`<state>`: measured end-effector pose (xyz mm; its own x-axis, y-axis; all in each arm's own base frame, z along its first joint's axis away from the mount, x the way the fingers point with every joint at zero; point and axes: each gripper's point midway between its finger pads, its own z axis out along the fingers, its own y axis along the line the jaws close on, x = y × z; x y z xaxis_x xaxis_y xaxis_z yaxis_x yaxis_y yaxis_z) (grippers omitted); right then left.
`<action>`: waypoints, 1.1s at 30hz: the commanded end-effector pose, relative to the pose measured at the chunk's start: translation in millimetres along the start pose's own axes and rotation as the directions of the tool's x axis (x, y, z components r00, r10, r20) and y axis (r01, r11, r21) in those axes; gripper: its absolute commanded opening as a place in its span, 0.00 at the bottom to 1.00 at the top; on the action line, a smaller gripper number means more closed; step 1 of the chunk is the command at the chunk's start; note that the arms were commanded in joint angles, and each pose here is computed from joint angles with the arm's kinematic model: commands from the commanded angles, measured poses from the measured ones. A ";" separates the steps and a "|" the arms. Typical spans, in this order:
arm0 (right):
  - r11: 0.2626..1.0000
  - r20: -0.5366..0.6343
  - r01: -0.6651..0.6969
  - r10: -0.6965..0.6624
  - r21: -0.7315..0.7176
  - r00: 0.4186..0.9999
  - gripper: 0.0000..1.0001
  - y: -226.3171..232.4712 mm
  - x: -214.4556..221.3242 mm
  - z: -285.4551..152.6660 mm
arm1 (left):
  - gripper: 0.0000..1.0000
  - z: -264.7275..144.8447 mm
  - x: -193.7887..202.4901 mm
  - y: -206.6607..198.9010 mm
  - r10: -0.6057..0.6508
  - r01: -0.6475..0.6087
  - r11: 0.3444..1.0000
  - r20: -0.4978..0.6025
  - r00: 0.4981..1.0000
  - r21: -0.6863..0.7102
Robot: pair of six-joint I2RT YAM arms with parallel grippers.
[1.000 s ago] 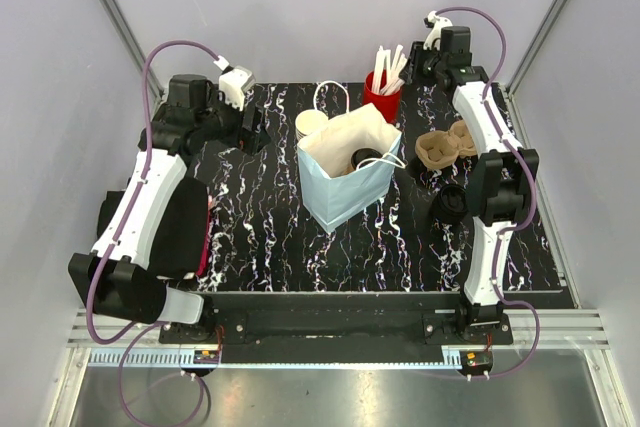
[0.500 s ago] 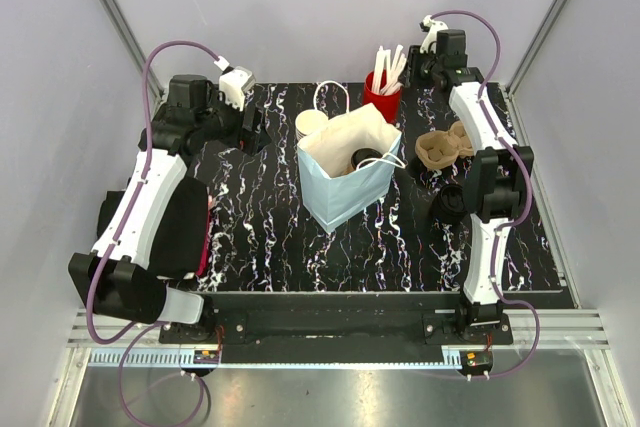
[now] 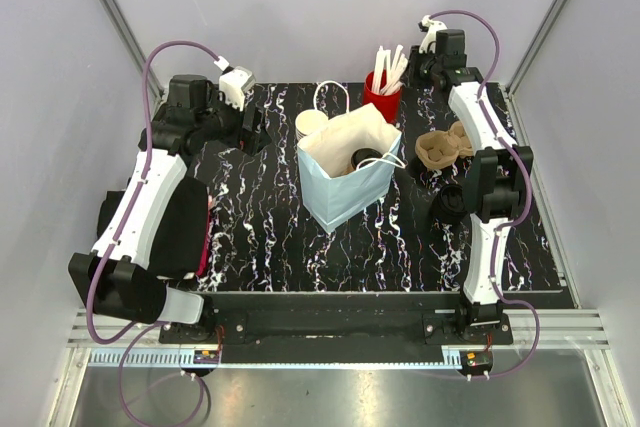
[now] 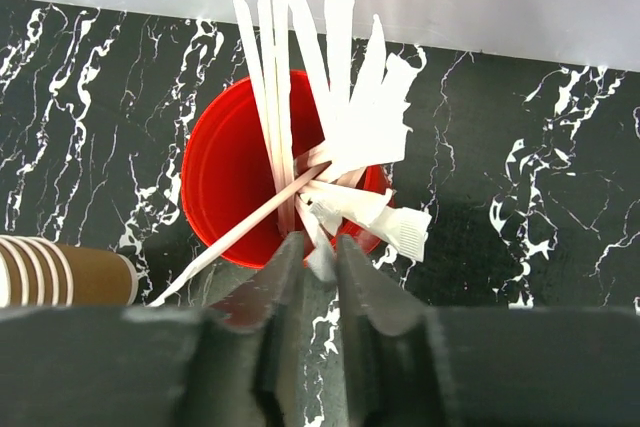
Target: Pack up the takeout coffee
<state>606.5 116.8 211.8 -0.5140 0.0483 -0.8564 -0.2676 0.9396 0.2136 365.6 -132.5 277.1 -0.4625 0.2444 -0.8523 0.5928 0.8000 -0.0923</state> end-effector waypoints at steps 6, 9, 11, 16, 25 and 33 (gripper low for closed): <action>0.998 0.055 0.057 -0.056 -0.027 0.997 0.15 20.0 -25.1 -13.3 | 0.99 -5.9 -18.3 -3.2 0.017 -0.018 1.000 0.068 0.998 0.009; 0.997 0.075 0.079 -0.077 -0.014 0.994 0.13 25.8 -34.3 -26.9 | 0.99 -5.7 -17.5 -3.9 0.017 -0.018 1.000 0.067 0.998 0.010; 0.994 0.079 0.113 -0.112 -0.002 0.991 0.12 26.9 -36.6 -34.5 | 0.99 -6.9 -18.2 -4.2 0.018 -0.019 1.000 0.070 0.997 0.011; 0.986 0.122 0.163 -0.165 0.019 0.979 0.11 38.4 -54.2 -67.0 | 0.99 -8.6 -19.0 -5.4 0.020 -0.021 1.000 0.074 0.997 0.014; 0.966 0.214 0.244 -0.256 0.084 0.943 0.09 52.9 -92.1 -137.7 | 0.99 -13.6 -21.8 -7.1 0.031 -0.032 0.999 0.088 0.996 0.010; 0.932 0.312 0.319 -0.359 0.175 0.880 0.09 69.0 -120.2 -226.5 | 0.99 -26.5 -30.7 -2.7 0.064 -0.060 0.998 0.105 0.992 -0.034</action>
<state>501.1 106.6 394.0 -0.1937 -0.1362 -0.9716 -0.3065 0.9492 -0.0720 361.8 -132.3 283.1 -0.4509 0.2382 -0.8602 0.5938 0.7996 -0.0899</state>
